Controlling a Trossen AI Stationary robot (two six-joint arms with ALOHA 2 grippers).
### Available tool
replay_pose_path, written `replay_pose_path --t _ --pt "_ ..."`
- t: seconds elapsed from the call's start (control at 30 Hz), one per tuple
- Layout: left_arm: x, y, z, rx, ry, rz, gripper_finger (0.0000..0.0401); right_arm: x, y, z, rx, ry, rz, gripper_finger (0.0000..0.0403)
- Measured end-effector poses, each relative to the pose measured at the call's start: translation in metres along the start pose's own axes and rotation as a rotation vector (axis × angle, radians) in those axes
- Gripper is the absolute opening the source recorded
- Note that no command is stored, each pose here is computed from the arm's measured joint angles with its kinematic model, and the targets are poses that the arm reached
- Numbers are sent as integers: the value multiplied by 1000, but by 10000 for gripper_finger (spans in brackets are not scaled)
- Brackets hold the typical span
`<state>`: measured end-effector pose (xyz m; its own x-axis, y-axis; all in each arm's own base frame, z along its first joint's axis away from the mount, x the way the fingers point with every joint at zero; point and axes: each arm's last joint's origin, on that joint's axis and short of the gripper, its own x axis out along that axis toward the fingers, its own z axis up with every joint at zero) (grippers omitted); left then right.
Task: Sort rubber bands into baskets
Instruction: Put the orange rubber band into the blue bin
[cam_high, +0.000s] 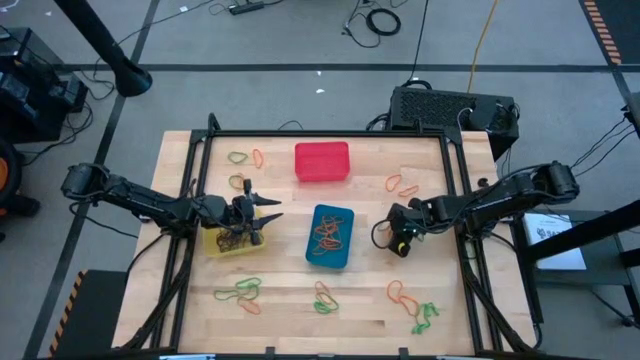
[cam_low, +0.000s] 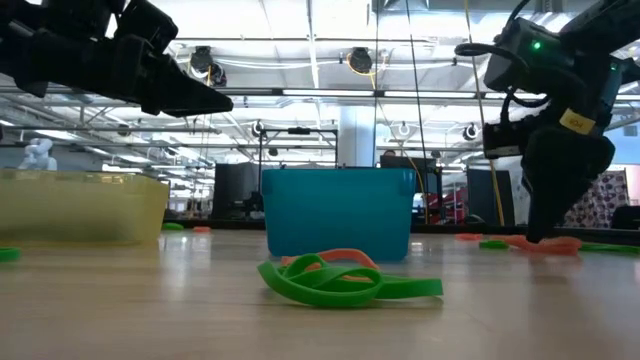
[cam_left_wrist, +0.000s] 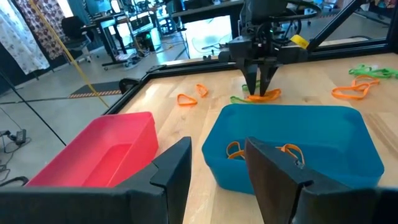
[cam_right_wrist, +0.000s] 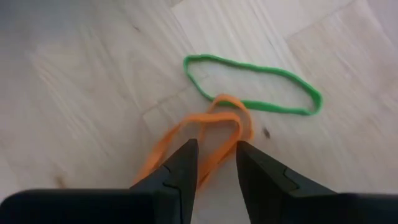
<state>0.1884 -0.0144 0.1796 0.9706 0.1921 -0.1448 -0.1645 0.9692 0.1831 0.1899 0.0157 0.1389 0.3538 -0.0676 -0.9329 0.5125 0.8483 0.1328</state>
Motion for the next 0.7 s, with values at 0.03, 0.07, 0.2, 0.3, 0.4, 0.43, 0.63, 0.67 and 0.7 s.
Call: replay_pose_path --t 0.03,0.07,0.2,0.3,0.4,0.43,0.63,0.67,0.7 --pt "0 0 0 0 0 0 157 0 0 0 3 -4 4 104" --pt "0 0 0 0 0 0 157 0 1 1 8 -8 7 104" --pt "0 0 0 0 0 0 157 1 1 1 25 5 22 104" --pt "0 0 0 0 0 0 157 1 1 0 23 6 23 104" --pt "0 0 0 0 0 -1 157 1 1 1 22 5 21 104" --pt "0 0 0 0 0 -1 157 1 1 1 22 5 20 102" --pt "0 0 0 -1 0 -1 157 4 1 0 20 18 6 54" --pt "0 0 0 -2 0 -1 157 5 1 0 20 21 4 39" --pt "0 0 0 -2 0 -1 157 6 1 0 20 23 2 24"
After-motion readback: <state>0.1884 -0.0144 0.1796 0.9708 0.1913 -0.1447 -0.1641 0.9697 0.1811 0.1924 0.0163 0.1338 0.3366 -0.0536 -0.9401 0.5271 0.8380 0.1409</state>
